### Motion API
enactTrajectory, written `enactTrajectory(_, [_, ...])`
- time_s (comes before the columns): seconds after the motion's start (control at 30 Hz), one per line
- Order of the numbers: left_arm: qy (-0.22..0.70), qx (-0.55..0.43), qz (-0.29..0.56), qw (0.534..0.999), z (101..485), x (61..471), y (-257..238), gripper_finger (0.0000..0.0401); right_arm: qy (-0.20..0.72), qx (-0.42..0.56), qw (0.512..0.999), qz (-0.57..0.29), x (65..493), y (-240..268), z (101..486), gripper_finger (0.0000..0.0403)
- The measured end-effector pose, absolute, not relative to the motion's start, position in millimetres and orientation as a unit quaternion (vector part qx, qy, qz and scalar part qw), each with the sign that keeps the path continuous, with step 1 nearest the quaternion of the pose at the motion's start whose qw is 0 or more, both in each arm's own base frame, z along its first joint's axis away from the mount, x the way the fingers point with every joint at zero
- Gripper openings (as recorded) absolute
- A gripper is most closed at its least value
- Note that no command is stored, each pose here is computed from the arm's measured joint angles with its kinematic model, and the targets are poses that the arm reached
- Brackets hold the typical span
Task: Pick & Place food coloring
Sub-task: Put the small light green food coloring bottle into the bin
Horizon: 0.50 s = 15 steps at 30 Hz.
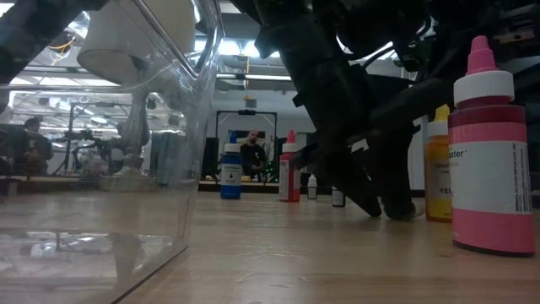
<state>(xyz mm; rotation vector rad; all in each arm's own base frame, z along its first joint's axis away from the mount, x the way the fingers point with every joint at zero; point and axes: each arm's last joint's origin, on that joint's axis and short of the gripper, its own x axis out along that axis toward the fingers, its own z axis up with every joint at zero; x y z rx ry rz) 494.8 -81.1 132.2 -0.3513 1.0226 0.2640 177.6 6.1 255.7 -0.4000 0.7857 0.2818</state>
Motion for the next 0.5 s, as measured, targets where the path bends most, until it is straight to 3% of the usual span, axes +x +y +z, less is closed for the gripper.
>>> enactTrajectory(0.27, [0.485, -0.127, 0.114, 0.858, 131.7, 495.2, -81.5, 0.0193, 0.379, -0.194, 0.895, 0.136, 177.6, 6.2, 255.7, 0.0072])
enactTrajectory(0.5, [0.483, -0.107, 0.118, 0.861, 131.0, 495.8, -78.5, 0.0173, 0.379, -0.193, 0.895, 0.136, 177.6, 6.2, 255.7, 0.0072])
